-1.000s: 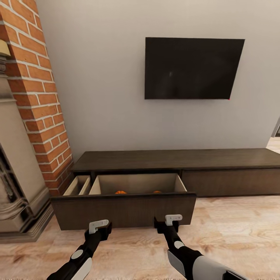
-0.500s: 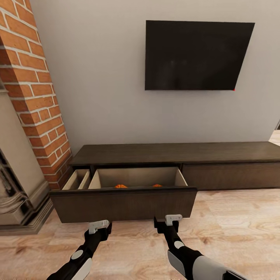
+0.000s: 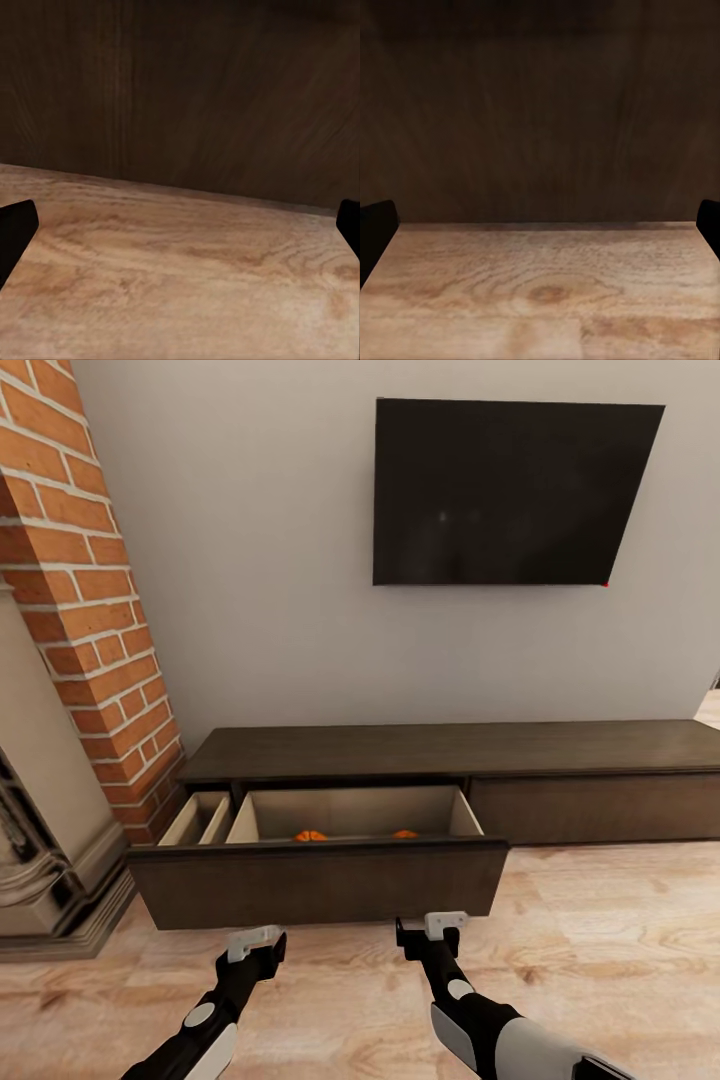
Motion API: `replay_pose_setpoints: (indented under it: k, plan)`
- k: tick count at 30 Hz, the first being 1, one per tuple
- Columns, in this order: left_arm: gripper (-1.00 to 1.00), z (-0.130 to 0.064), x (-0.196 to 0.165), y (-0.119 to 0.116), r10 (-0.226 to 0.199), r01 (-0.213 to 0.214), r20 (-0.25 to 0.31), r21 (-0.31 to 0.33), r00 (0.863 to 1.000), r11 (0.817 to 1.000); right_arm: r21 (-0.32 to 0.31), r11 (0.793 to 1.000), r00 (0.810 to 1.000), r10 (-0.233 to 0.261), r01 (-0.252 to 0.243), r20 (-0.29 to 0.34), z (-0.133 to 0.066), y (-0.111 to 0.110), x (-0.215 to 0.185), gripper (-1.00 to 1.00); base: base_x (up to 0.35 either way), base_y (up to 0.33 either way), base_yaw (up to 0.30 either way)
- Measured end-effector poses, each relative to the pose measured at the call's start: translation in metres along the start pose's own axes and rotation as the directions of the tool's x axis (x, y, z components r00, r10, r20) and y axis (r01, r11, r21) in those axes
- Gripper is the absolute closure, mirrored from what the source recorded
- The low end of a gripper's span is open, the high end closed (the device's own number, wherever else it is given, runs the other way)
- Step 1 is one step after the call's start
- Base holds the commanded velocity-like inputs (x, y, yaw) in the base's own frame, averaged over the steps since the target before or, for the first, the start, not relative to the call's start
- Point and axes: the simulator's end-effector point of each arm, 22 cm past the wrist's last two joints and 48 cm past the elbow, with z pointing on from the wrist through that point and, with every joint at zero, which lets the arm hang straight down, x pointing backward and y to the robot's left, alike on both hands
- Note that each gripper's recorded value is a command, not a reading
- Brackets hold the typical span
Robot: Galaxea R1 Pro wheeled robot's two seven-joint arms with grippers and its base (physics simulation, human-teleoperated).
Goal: Place each of the two pumpkins and all three candles from the living room inside a cabinet in the living room (use any cabinet), then make sure every cabinet is closed, and position the cauldron so it is next to a table in the living room.
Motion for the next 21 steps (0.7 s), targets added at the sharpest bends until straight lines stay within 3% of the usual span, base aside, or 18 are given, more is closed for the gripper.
replay_pose_setpoints:
  k: [9,21]
  plan:
    - [-1.00,-0.0004,0.0004,0.0072,-0.001,0.001,-0.001,-0.043,1.000,0.999,-0.001,1.000,1.000,0.000,0.000,0.001,-0.0001,0.0003,-0.0003,-1.00,0.291,0.082,0.000]
    - [-1.00,0.0010,0.0051,0.0094,-0.001,0.000,-0.009,-0.051,1.000,0.999,0.000,1.000,1.000,0.001,-0.001,-0.008,0.0012,0.0001,0.0049,-1.00,0.036,0.009,0.000]
